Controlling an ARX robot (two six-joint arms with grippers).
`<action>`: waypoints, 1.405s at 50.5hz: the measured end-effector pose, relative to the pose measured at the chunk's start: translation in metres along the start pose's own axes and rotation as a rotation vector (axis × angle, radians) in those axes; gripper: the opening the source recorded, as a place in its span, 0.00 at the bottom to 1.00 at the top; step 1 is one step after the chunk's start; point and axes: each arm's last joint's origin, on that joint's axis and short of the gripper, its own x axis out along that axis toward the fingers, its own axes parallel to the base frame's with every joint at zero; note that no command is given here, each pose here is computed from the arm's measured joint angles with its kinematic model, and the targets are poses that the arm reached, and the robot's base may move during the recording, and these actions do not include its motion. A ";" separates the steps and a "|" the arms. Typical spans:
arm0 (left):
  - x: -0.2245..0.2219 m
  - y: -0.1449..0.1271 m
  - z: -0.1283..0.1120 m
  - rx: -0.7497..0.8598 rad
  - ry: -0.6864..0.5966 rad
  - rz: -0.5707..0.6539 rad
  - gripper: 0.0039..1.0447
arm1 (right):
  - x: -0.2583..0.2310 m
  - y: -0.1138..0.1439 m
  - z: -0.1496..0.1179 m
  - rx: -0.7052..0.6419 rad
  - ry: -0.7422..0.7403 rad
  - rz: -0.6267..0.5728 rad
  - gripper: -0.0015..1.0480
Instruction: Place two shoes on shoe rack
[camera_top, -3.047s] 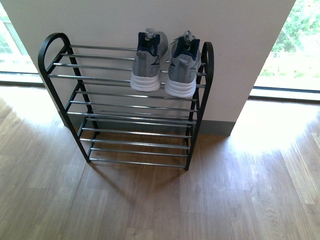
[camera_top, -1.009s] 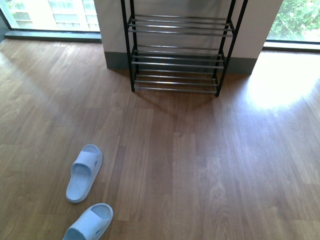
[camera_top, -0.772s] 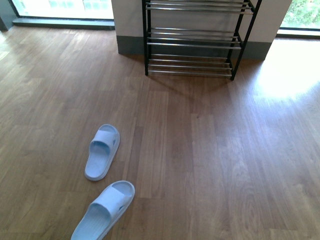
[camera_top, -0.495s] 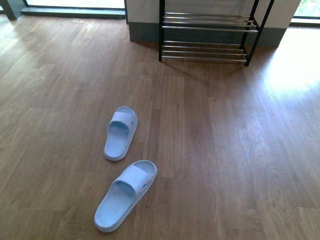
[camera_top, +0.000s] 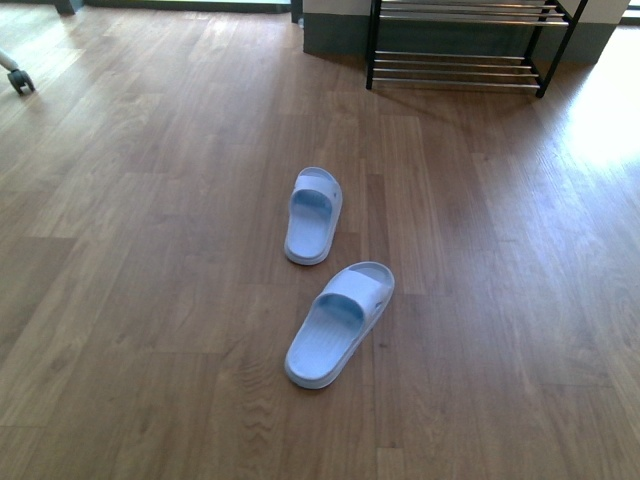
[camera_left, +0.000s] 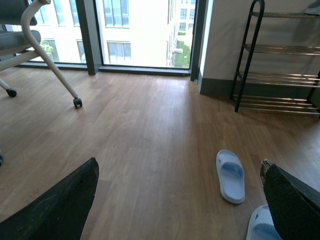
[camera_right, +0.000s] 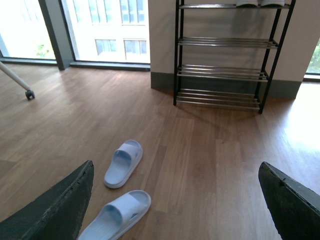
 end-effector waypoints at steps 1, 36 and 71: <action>0.000 0.000 0.000 0.000 0.000 0.000 0.91 | 0.000 0.000 0.000 0.000 0.000 -0.001 0.91; 0.000 0.000 0.000 0.000 0.000 0.001 0.91 | 0.000 0.000 0.000 0.002 0.000 0.002 0.91; 0.000 0.000 0.000 0.000 0.000 0.000 0.91 | 0.000 0.000 0.000 0.002 0.000 0.000 0.91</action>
